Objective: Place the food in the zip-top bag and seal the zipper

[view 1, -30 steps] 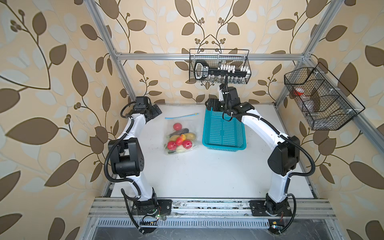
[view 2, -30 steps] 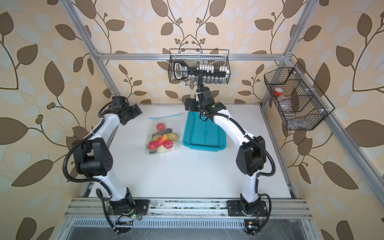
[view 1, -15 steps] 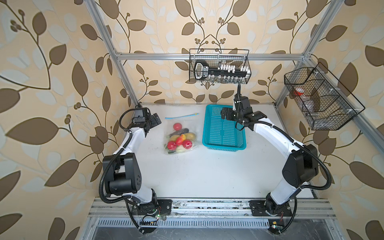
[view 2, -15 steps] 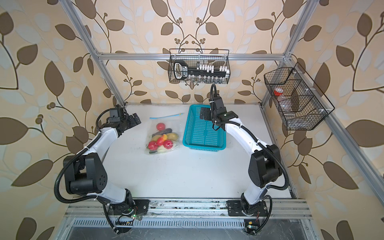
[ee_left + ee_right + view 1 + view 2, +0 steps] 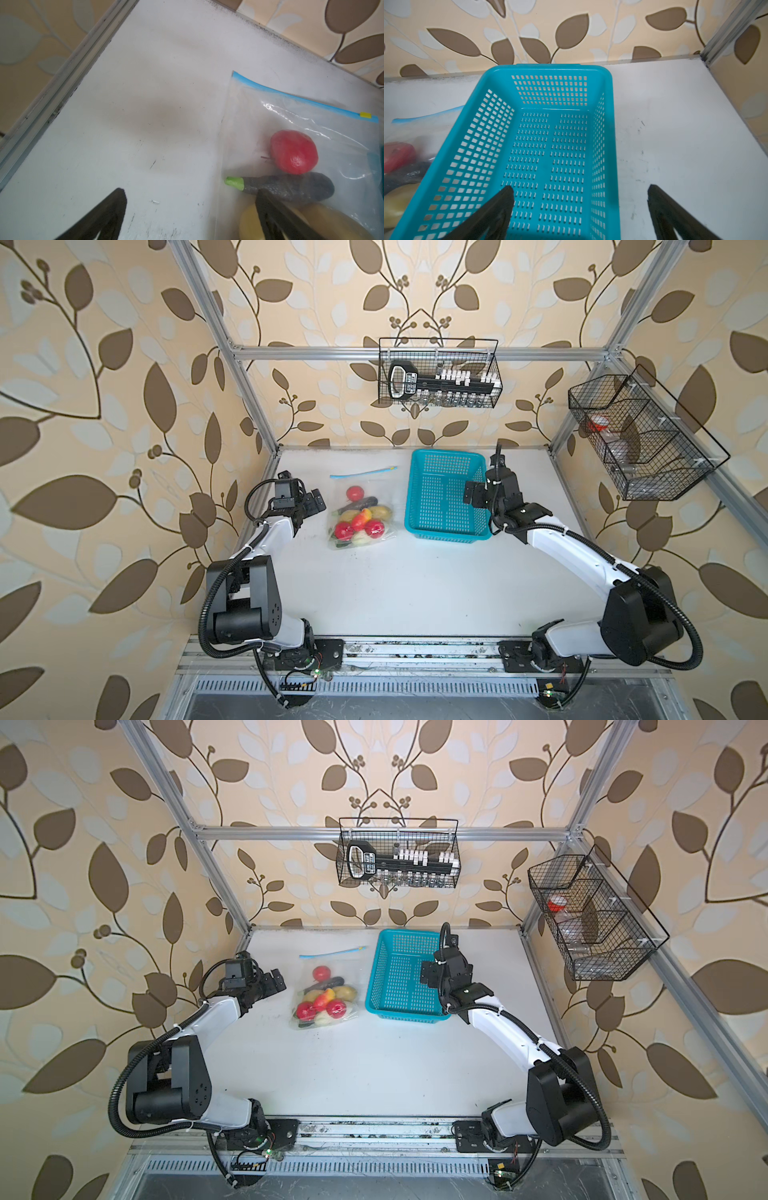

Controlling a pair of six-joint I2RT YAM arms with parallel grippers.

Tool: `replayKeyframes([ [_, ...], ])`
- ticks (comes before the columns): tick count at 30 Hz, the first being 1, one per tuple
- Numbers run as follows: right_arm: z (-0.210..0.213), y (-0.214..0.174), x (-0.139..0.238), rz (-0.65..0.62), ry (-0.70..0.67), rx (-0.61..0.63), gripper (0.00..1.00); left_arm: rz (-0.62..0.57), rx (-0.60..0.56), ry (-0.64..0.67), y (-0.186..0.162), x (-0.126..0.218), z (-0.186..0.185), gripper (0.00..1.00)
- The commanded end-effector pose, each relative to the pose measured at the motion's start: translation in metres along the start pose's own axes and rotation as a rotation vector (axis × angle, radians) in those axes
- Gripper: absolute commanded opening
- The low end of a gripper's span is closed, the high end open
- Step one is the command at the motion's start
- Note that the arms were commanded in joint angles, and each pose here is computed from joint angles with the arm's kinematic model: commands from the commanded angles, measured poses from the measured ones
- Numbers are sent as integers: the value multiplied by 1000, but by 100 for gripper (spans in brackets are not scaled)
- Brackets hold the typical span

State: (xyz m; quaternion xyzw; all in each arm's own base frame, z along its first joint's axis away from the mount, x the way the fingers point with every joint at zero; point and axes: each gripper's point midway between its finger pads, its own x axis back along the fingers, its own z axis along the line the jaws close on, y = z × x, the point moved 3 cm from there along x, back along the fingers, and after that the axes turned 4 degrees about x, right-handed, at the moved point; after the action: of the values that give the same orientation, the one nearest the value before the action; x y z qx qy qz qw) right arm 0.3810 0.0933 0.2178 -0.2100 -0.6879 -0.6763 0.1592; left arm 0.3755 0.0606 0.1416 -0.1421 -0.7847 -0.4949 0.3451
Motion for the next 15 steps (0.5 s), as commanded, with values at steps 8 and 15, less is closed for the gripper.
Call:
replayKeyframes([
  [8, -32, -34, 26, -184, -65, 95, 100, -111, -1, 8, 1, 3, 10, 99],
  [15, -51, -51, 39, -199, -145, 126, 100, -137, -23, 16, -17, -5, 19, 99],
])
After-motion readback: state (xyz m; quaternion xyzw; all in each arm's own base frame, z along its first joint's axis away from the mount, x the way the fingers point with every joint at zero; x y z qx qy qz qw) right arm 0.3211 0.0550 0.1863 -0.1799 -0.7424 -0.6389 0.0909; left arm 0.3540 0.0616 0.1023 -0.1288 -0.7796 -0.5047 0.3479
